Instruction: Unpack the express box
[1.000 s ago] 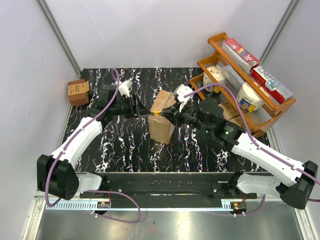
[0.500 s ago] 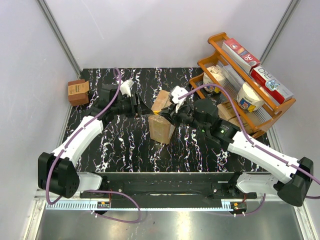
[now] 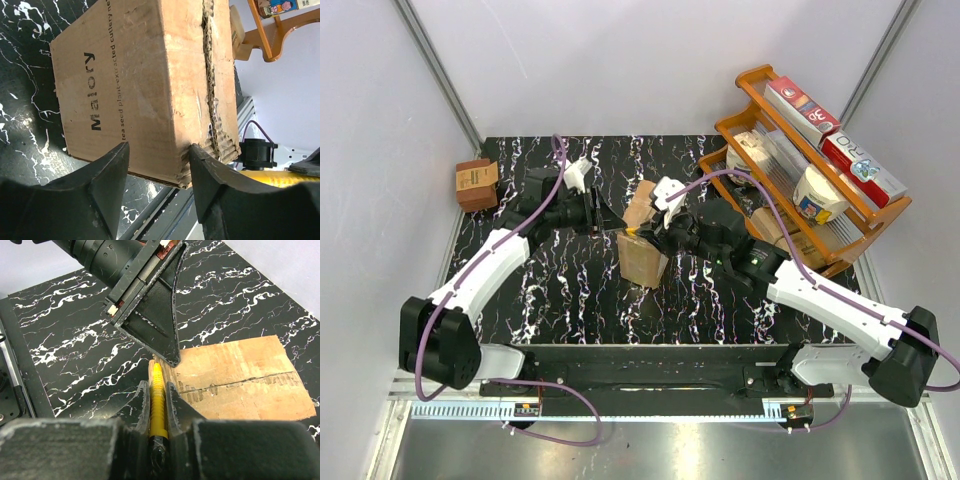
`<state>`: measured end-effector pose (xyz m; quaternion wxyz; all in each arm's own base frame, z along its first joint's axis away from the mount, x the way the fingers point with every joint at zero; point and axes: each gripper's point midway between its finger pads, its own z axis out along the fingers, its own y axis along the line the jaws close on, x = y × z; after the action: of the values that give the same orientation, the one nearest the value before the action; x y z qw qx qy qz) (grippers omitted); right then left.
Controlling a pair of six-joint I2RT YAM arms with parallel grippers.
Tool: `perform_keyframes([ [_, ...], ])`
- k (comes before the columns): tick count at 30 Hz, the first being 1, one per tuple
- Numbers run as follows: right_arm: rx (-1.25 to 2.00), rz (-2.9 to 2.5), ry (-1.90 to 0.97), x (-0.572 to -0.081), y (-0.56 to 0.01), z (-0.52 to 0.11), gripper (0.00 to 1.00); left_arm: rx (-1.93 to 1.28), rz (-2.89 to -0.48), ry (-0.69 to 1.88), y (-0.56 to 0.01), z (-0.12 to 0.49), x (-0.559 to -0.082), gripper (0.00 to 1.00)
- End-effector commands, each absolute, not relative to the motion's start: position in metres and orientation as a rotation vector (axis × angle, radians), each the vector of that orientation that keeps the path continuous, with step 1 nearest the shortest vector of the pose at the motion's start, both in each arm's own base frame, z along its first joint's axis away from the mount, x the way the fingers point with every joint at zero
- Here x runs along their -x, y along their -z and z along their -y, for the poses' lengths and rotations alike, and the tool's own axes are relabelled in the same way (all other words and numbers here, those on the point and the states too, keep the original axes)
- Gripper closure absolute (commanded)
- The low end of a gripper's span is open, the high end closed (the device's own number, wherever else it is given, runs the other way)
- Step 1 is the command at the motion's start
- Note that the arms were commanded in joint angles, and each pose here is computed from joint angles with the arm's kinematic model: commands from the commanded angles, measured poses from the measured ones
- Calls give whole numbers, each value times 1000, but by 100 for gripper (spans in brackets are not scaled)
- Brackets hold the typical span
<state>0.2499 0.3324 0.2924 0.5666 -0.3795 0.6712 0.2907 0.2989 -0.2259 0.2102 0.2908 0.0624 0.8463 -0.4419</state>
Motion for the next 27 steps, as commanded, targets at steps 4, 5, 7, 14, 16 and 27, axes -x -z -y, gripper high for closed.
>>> perform_keyframes([
  [4, 913, -1623, -651, -249, -280, -328, 100, -261, -2211, 1227, -222, 237, -304, 56],
  [5, 915, -1634, -648, -248, -277, -327, 100, -272, -2213, 1235, -222, 238, -303, 59],
  [7, 914, -1638, -647, -247, -278, -325, 100, -288, -2219, 1229, -220, 238, -304, 71],
  [14, 925, -1662, -618, -244, -274, -316, 100, -346, -2242, 1201, -216, 239, -305, 100],
  [16, 928, -1673, -606, -243, -271, -313, 100, -357, -2241, 1199, -219, 240, -304, 100],
  [27, 921, -1711, -587, -237, -266, -300, 100, -364, -2220, 1171, -225, 239, -307, 100],
])
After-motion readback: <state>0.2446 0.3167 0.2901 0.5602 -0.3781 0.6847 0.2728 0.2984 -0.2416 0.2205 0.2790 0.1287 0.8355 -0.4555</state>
